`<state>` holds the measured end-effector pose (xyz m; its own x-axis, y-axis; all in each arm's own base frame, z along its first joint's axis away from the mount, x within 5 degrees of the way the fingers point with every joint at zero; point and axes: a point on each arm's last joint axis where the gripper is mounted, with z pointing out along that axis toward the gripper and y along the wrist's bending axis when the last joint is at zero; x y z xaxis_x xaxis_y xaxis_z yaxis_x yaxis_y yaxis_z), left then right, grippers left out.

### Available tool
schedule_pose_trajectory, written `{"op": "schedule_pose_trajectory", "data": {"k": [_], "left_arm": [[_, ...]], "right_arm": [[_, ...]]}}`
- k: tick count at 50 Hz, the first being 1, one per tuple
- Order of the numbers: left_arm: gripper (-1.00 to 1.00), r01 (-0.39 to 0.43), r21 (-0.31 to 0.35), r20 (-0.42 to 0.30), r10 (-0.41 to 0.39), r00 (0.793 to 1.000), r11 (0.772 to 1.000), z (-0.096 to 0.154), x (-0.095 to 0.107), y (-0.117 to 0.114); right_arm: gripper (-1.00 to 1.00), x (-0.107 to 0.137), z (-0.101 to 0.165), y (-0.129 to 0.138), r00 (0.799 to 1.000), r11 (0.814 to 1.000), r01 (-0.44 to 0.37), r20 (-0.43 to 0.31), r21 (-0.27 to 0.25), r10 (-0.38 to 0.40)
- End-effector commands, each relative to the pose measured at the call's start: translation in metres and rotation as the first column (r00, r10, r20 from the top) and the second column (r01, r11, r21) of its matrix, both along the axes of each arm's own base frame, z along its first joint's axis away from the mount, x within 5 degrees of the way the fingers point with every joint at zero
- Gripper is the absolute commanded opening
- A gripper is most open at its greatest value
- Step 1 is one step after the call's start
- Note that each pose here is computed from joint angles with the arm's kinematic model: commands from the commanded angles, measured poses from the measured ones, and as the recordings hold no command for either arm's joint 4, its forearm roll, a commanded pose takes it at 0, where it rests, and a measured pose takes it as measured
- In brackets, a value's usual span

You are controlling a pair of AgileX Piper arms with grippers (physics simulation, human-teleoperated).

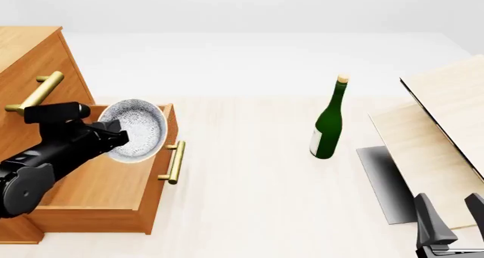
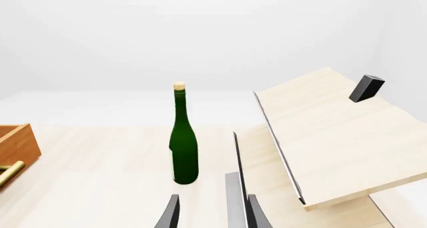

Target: Put the bowl in the bottom drawer of the cabinet and close it.

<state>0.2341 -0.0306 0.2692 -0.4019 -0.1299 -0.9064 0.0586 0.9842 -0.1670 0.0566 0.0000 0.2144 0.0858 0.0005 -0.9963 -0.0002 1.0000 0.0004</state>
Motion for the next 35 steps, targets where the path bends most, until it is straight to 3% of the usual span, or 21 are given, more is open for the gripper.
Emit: {"op": "schedule_pose_trajectory", "data": {"k": [1,35], "left_arm": [[-1.00,-0.046,-0.003,0.005,0.046,0.999,0.999,-0.004,0.002,0.010],[-1.00,-0.146,0.039,-0.037,0.148,0.988,0.988,-0.029,0.013,0.039]], "right_arm": [[1.00,0.000,0.000,0.000,1.000,1.000,0.000,0.000,0.000,0.000],[1.00,0.000,0.000,0.000,1.000,1.000,0.000,0.000,0.000,0.000]]}}
